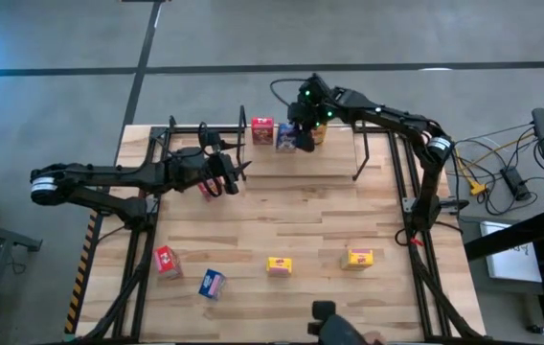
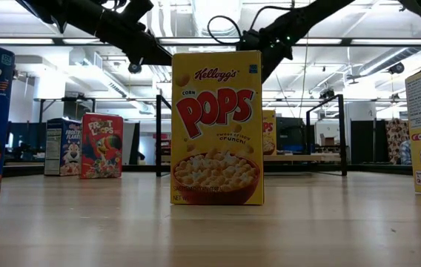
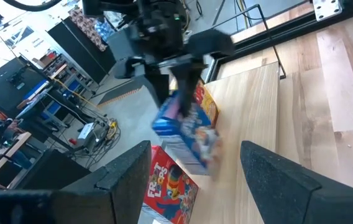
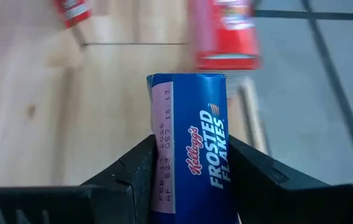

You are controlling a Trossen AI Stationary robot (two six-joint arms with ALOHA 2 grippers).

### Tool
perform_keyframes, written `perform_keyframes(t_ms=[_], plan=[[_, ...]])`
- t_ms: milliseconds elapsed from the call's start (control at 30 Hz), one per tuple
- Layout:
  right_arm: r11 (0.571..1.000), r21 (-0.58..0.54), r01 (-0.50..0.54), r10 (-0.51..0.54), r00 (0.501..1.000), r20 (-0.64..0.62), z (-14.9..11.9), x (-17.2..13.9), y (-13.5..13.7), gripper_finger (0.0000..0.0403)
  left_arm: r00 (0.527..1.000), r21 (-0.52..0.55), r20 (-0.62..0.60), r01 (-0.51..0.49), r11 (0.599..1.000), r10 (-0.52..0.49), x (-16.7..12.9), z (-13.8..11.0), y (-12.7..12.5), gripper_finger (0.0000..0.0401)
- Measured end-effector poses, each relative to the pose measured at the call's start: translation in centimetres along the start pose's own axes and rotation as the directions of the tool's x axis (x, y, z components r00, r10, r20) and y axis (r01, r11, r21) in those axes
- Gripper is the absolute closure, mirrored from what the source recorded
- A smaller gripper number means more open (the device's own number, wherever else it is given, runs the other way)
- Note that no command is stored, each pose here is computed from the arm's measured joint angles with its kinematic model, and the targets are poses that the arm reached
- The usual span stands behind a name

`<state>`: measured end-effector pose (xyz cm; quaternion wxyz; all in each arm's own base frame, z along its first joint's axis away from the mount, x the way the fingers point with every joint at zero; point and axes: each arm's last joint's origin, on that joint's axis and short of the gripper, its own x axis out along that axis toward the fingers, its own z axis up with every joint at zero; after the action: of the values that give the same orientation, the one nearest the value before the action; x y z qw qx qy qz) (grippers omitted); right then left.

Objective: Stack cereal on shelf
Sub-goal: Put the right blue cereal box on the shelf

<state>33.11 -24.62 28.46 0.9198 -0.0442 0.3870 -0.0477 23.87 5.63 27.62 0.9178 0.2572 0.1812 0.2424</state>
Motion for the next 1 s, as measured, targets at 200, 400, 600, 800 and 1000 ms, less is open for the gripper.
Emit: perform_keyframes(t_ms=[200, 400, 600, 800, 1000], plan=[[0.999, 0.019, 0.026, -0.026, 1.000, -0.005, -0.7, -0.5, -1.2, 0.0245, 1.000, 0.000, 0.000, 0.000, 1.000, 0.000, 0.0, 0.0, 0.0, 0.0170], [0.999, -0.033, 0.018, -0.018, 1.000, -0.014, -0.8, -0.5, -1.1, 0.0247, 1.000, 0.000, 0.000, 0.001, 1.000, -0.001, 0.0, 0.0, 0.0, 0.0170], [0.998, -0.046, 0.033, -0.034, 0.999, -0.032, -0.9, -0.5, -1.2, 0.0243, 1.000, 0.000, 0.000, 0.000, 1.000, 0.000, 0.0, 0.0, 0.0, 0.0170], [0.997, -0.076, 0.032, -0.034, 0.999, -0.037, -1.0, -0.4, -1.2, 0.0233, 1.000, 0.000, 0.000, 0.000, 1.000, 0.000, 0.0, 0.0, 0.0, 0.0170], [0.997, -0.065, 0.029, -0.032, 0.999, -0.042, -1.3, -0.2, -1.1, 0.0221, 1.000, 0.000, 0.000, 0.000, 1.000, 0.000, 0.0, 0.0, 0.0, 0.0170]])
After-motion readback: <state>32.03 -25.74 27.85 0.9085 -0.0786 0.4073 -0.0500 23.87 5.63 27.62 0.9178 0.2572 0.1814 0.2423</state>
